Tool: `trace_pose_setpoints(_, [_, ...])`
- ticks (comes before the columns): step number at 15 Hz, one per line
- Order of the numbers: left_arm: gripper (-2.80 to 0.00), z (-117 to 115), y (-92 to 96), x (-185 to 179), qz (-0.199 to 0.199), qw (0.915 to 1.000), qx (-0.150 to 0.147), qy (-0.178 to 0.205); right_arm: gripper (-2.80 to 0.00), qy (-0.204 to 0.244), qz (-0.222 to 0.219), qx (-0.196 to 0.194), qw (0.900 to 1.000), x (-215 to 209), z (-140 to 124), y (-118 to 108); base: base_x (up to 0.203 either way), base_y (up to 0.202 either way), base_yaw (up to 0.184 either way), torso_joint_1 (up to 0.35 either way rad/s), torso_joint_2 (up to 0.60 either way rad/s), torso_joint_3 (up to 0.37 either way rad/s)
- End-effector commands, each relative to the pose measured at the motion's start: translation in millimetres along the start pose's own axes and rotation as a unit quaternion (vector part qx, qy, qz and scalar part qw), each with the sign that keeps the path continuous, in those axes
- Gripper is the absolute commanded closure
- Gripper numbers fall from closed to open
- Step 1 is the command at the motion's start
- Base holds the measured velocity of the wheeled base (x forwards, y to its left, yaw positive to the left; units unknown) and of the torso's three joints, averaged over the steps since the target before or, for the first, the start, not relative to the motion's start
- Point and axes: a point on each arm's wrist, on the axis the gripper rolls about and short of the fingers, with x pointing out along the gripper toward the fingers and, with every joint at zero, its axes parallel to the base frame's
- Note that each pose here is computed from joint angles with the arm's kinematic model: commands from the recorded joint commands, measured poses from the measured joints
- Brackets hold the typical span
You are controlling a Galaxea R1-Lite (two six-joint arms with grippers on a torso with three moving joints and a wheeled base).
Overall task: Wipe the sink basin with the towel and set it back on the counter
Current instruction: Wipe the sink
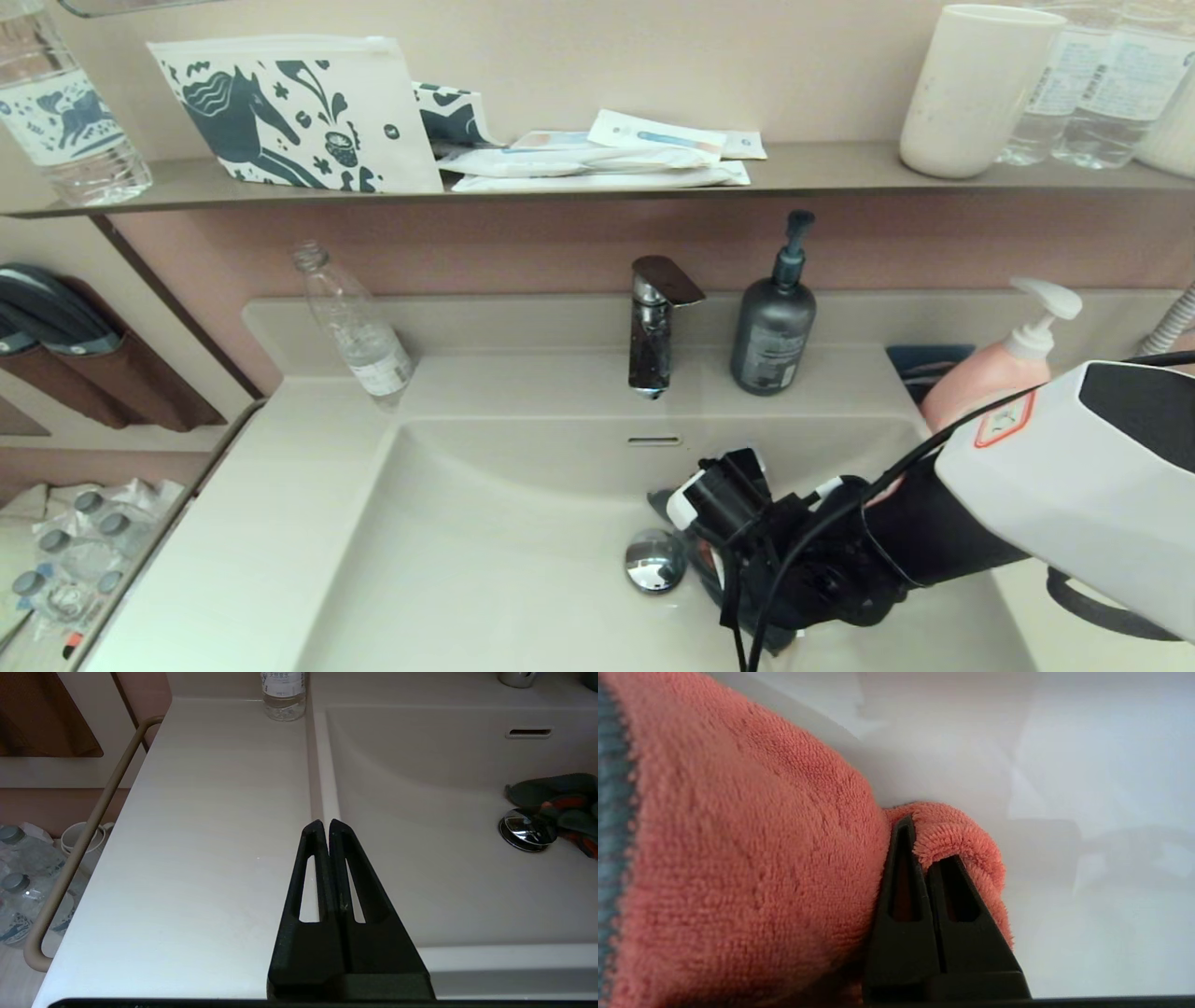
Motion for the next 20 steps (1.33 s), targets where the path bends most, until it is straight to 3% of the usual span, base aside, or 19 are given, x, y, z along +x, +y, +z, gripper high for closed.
trace_pose_setpoints(1, [0.0, 0.0, 0.0, 0.0, 0.0, 1.0, 0.0, 0.0, 0.0, 0.029, -0.015, -0.021, 0.999, -9.3, -15.9, -16.6, 0.0, 0.0, 0.0, 0.0, 0.0, 0.0])
trace_pose_setpoints(7, [0.0, 0.0, 0.0, 0.1, 0.0, 1.0, 0.0, 0.001, 0.0, 0.102, -0.034, -0.097, 0.989, -33.8, -53.7, -36.8, 0.0, 0.0, 0.0, 0.0, 0.0, 0.0])
trace_pose_setpoints(9, [0.0, 0.0, 0.0, 0.1, 0.0, 1.0, 0.0, 0.001, 0.0, 0.106, -0.027, -0.106, 0.988, -48.1, -55.2, -43.2, 0.0, 0.0, 0.0, 0.0, 0.0, 0.0])
trace_pose_setpoints(15, [0.0, 0.0, 0.0, 0.1, 0.0, 1.0, 0.0, 0.001, 0.0, 0.069, -0.001, -0.072, 0.995, -106.8, -40.6, -82.9, 0.0, 0.0, 0.0, 0.0, 0.0, 0.0])
trace_pose_setpoints(20, [0.0, 0.1, 0.0, 0.1, 0.0, 1.0, 0.0, 0.0, 0.0, 0.046, 0.002, -0.036, 0.998, -158.8, -41.6, -137.3, 0.0, 0.0, 0.0, 0.0, 0.0, 0.0])
